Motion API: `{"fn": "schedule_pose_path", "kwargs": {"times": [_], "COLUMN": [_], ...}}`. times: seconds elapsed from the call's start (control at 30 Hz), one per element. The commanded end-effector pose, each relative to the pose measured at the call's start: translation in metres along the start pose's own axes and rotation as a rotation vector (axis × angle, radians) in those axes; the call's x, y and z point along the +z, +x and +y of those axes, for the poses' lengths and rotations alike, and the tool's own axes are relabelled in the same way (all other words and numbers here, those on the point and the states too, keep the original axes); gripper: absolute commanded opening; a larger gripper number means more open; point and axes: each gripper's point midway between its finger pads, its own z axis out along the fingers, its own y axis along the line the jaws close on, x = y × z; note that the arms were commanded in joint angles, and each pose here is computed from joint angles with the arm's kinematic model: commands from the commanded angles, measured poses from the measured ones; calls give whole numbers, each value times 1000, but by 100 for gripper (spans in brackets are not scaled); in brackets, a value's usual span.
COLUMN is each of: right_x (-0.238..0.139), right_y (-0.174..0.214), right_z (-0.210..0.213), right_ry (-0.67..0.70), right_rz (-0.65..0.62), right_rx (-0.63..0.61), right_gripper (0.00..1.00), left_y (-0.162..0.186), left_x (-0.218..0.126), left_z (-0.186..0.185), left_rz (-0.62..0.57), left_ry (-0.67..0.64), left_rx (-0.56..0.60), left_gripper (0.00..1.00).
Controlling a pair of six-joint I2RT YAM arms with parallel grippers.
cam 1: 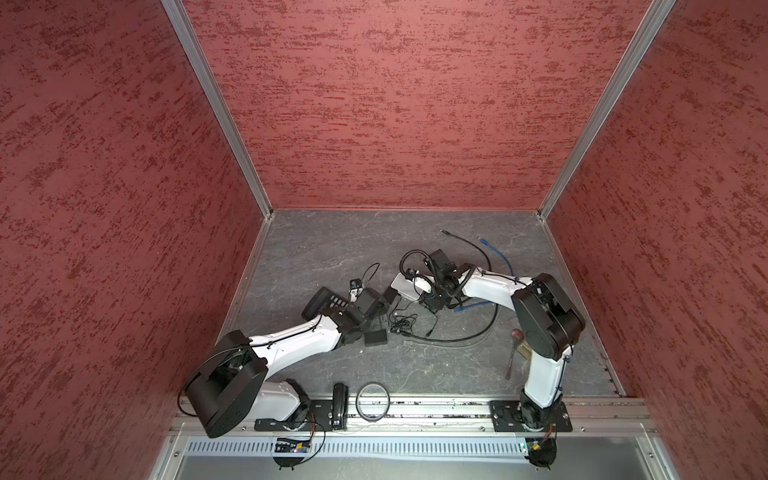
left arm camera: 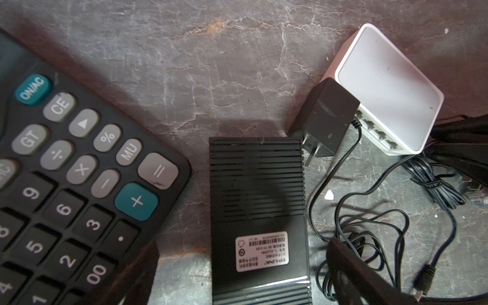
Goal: Insert the plug into the switch port
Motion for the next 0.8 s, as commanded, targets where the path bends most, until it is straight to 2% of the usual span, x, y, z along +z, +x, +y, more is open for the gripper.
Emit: {"fn": "schedule_pose_path", "kwargs": {"times": [0.0, 0.13, 0.23, 0.4, 0.57, 0.67, 0.77], "right_x": [1, 1, -1, -9, -28, -45, -54], "right_y": [4, 5, 2, -15, -36, -49, -56], "right_z": [1, 1, 0, 1, -2, -9, -6], "right_ry": [-22, -20, -22, -46, -79, -92, -164], "right_rz": [23, 33, 23, -56, -187, -281, -359], "right_rx": [1, -1, 5, 75, 236, 387, 533], "right_gripper": [23, 22, 10, 9, 8, 8, 8], "left_y": [-1, -1, 0, 1, -1, -4, -8], "left_x": [3, 4, 4, 7, 6, 5, 1], "left_z": [1, 1, 1, 3, 0, 0, -4], "left_rz": [-4, -2, 2, 7, -3, -28, -78], "left_ry": [-3, -5, -5, -16, -1, 16, 52], "left_rx": [-9, -10, -11, -14, -6, 0, 9], "left_gripper": [100, 100, 100, 100, 99, 98, 99]}}
